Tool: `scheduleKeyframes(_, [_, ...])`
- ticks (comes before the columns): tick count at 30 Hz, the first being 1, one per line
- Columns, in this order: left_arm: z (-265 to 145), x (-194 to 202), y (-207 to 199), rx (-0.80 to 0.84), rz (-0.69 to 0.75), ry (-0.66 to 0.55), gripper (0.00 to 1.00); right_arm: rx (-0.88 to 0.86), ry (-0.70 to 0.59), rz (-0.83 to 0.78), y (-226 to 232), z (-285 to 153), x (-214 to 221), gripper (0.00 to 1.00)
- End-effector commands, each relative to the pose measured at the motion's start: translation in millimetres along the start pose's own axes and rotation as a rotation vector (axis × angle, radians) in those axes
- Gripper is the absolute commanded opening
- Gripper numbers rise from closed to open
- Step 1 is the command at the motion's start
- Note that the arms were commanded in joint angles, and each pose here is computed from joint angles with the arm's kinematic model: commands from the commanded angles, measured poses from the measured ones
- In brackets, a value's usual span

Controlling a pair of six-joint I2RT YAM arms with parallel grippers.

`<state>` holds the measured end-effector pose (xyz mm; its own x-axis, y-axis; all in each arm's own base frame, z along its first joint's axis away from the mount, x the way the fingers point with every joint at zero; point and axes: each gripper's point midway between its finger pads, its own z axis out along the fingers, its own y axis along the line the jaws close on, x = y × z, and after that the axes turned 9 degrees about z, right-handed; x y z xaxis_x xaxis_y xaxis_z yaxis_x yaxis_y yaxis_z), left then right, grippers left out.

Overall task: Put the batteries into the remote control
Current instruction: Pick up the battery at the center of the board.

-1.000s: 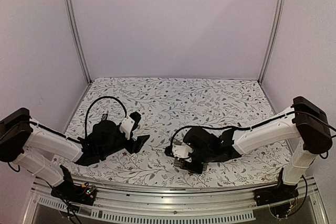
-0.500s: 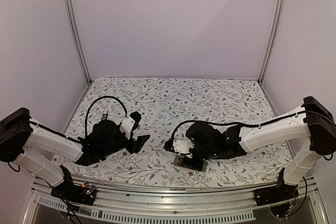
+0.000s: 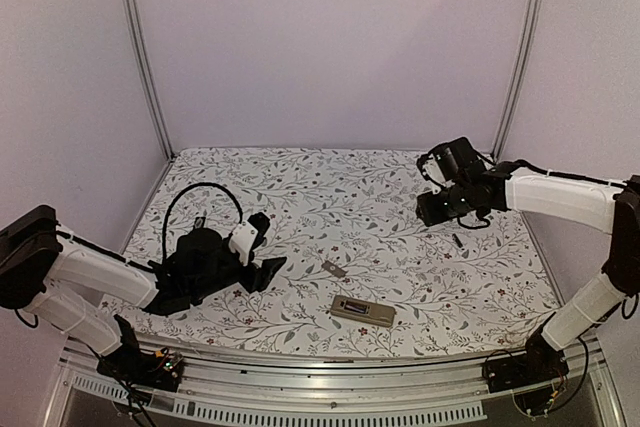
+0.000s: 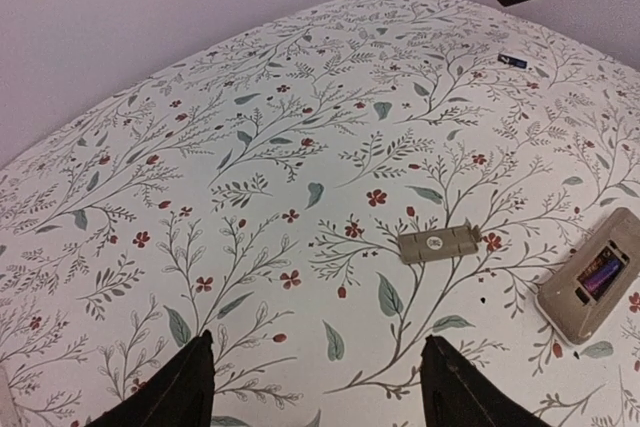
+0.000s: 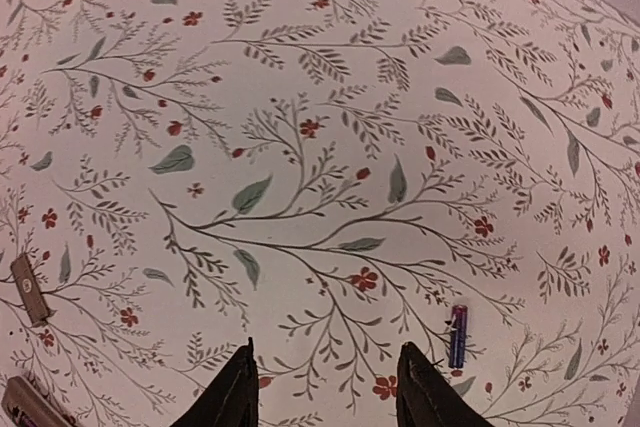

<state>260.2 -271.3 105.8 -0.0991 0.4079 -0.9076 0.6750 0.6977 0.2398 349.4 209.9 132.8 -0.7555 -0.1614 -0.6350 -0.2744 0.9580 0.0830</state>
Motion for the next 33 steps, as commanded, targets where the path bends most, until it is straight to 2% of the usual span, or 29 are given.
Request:
scheduleKeyframes(1, [2.4, -5.9, 3.9, -0.002, 0.003, -0.003, 0.7, 0.194, 0.269, 0.18, -73.6, 9.8, 55.8, 0.46])
scheduleKeyframes(6, [4.1, -6.0, 2.3, 0.006, 0.007, 0.001, 0.7, 0.186, 0.365, 0.244, -106.3, 29.9, 74.4, 0.49])
scheduleKeyframes(9, [4.9, -4.5, 1.7, 0.008, 0.008, 0.009, 0.7, 0.186, 0.365, 0.226, -114.0, 39.6, 72.2, 0.49])
scheduleKeyframes(18, [6.1, -4.7, 2.4, 0.004, 0.014, 0.016, 0.7, 0.216, 0.397, 0.207, -139.0, 67.9, 73.6, 0.41])
scheduleKeyframes(29, [6.3, -3.1, 2.6, 0.002, 0.017, 0.023, 0.7, 0.158, 0.427, 0.217, -132.8, 78.9, 84.5, 0.25])
scheduleKeyframes(33, [6.6, -3.9, 3.3, -0.001, 0.017, 0.022, 0.7, 0.156, 0.442, 0.224, -132.2, 80.8, 90.1, 0.15])
